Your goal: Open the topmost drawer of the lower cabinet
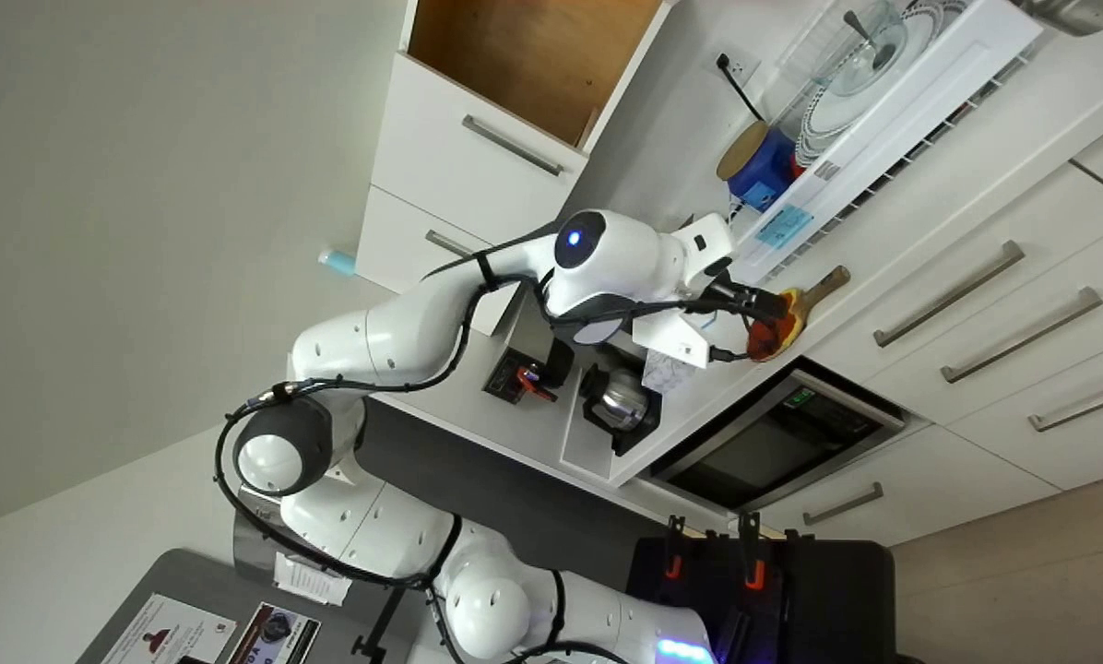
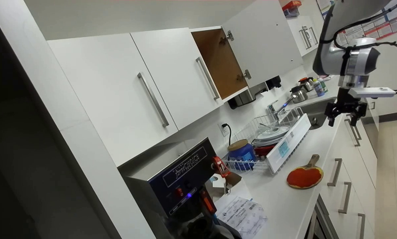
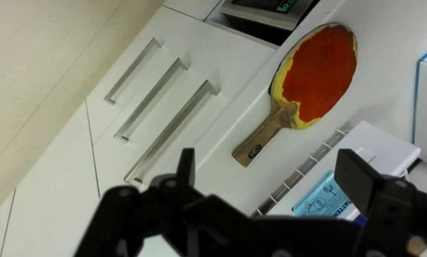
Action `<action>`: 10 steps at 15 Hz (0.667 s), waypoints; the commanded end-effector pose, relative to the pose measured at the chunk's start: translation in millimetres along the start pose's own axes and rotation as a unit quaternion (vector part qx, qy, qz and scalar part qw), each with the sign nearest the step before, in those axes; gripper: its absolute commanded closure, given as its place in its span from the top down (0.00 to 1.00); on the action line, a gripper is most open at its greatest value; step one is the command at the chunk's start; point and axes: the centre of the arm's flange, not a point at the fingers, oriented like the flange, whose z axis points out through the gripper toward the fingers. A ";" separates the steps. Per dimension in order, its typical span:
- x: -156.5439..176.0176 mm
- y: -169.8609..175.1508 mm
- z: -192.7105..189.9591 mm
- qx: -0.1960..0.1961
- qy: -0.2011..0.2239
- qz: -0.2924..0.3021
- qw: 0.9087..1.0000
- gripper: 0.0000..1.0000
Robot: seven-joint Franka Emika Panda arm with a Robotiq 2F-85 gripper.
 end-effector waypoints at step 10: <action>-59.9 117.1 132.3 0.130 0.088 0.092 0.983 1.00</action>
